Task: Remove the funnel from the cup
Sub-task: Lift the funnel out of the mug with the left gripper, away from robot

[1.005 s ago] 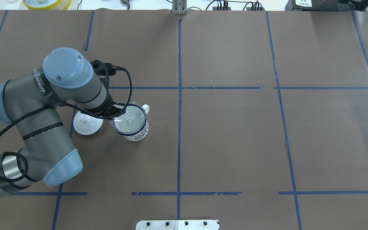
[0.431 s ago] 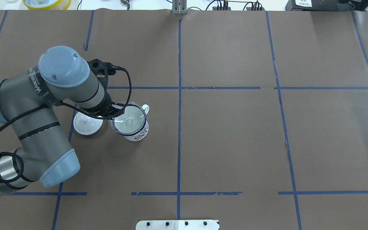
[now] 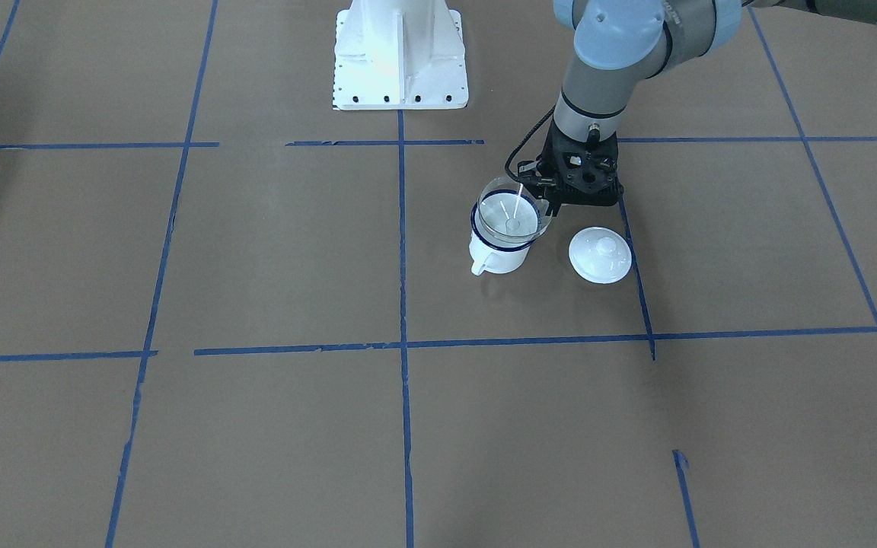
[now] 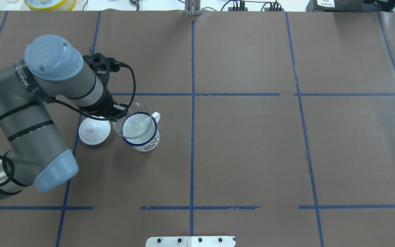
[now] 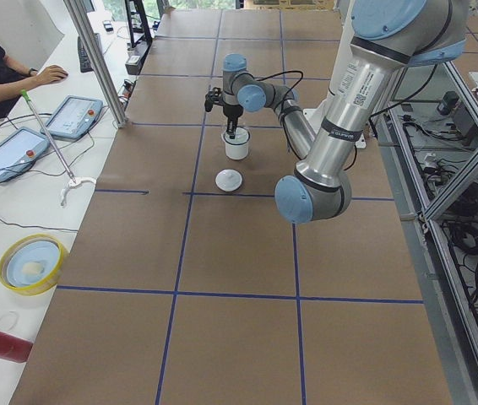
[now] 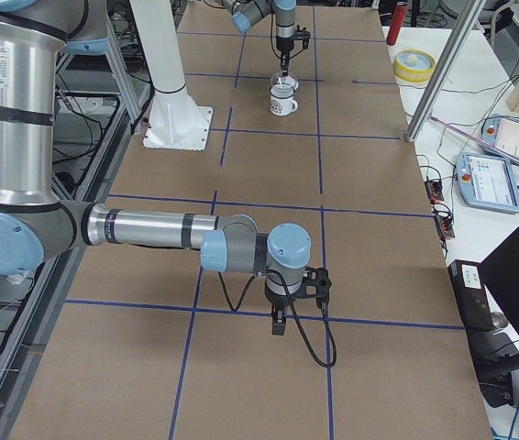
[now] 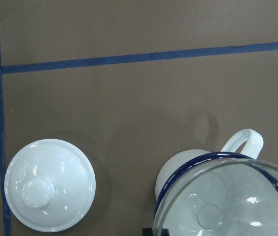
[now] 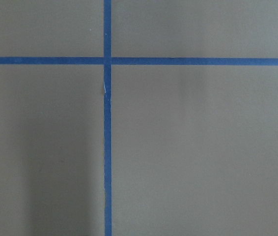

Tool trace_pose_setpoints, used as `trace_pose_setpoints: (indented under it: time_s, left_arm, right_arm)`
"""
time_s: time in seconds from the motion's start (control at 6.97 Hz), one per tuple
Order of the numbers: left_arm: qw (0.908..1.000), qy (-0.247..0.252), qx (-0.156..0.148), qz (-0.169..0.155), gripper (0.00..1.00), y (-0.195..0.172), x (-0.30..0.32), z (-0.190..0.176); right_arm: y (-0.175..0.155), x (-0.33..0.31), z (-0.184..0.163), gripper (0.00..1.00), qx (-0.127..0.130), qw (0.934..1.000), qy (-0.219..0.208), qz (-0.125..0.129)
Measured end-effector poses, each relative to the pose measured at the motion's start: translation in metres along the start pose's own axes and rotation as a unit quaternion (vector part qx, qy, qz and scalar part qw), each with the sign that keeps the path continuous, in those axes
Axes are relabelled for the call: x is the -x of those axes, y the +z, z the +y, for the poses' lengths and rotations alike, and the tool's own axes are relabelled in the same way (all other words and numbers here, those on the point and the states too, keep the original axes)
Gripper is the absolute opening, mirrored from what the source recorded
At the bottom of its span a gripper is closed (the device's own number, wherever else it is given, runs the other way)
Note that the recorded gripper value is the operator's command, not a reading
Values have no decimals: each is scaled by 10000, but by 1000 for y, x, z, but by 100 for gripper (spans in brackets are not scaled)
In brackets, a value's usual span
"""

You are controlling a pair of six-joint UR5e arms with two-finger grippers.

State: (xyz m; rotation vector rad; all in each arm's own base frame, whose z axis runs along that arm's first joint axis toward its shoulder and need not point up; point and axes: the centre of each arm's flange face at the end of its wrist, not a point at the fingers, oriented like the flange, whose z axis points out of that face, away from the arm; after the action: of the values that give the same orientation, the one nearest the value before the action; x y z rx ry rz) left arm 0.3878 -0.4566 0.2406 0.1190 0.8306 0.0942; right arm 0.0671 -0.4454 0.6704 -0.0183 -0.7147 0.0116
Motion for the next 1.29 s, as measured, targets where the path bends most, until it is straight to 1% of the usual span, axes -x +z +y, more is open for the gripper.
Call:
trace_pose_setpoints:
  time_s: [0.29,0.57,0.86,1.0,1.15,1.29]
  left_arm:
    - [9996,47,-189,220,0,-47,32,-28]
    - [9986,219,-197,434,0,-76,56,-43]
    - [9978,229,-288,550,0,-93,68,-54]
    - [9966,317,-420,635,0,-96,67,-58]
    - [9932,488,-718,772,0,-95,66,-66]
    - [9884,600,-1091,870,0,-87,68,-78]
  right_arm:
    - [0,0,0,100,-3,10000,-2,0]
    - [0,0,0,100,-1,10000,0,0]
    - [0,0,0,100,-2,10000,-2,0]
    - [0,0,0,100,-3,10000,-2,0]
    - [0,0,0,100,-2,10000,-2,0]
    - [0,0,0,100,-1,10000,-1,0]
